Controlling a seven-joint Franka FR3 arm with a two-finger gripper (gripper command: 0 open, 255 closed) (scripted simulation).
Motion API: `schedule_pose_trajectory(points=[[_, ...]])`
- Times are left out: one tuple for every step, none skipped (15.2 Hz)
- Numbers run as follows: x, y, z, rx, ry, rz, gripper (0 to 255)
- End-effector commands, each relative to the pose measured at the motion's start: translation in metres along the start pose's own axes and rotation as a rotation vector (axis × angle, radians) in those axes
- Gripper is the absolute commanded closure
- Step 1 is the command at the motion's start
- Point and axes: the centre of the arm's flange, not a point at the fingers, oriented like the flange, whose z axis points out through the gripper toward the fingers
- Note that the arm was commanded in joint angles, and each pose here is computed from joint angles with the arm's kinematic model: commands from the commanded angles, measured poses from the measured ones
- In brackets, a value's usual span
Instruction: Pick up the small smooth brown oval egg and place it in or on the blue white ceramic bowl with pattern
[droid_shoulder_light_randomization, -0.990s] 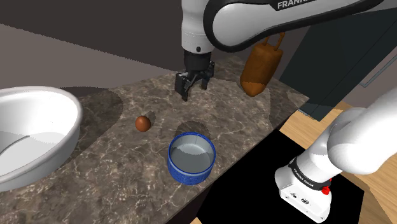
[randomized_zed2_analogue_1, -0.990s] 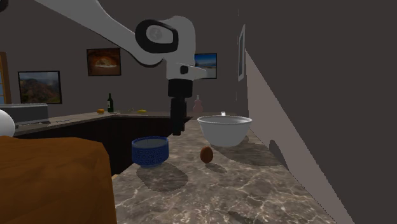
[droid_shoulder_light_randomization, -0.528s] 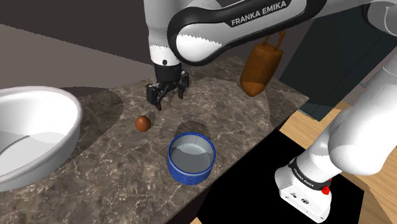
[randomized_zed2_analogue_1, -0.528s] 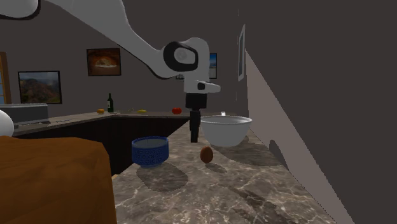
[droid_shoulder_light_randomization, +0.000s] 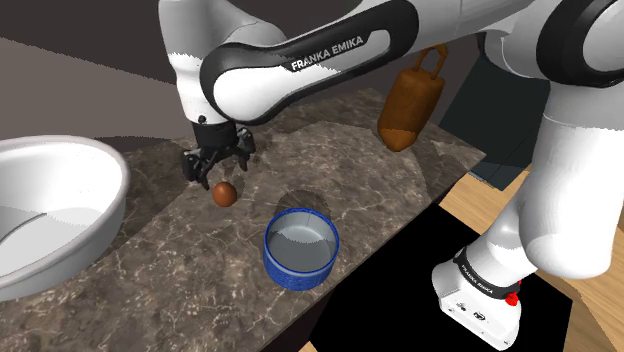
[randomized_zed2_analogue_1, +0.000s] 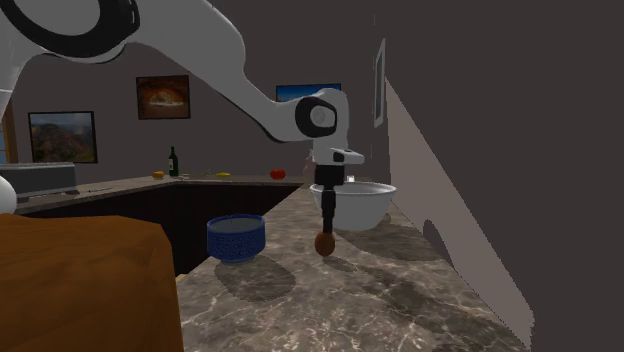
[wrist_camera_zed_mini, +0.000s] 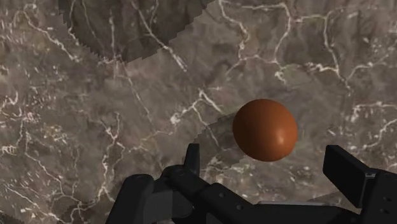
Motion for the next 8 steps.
schedule_pose_trajectory(points=[[0.005, -0.011, 0.009, 0.002, 0.0, 0.002, 0], [0.005, -0.011, 0.015, 0.002, 0.0, 0.002, 0], [0.005, -0.011, 0.02, 0.002, 0.0, 0.002, 0], [0.005, -0.011, 0.025, 0.002, 0.0, 0.002, 0], [0.005, -0.011, 0.03, 0.002, 0.0, 0.002, 0], [0.005, -0.011, 0.036, 0.002, 0.0, 0.002, 0], [0.005, -0.011, 0.041, 0.002, 0.0, 0.002, 0], [0.005, -0.011, 0.044, 0.002, 0.0, 0.002, 0]])
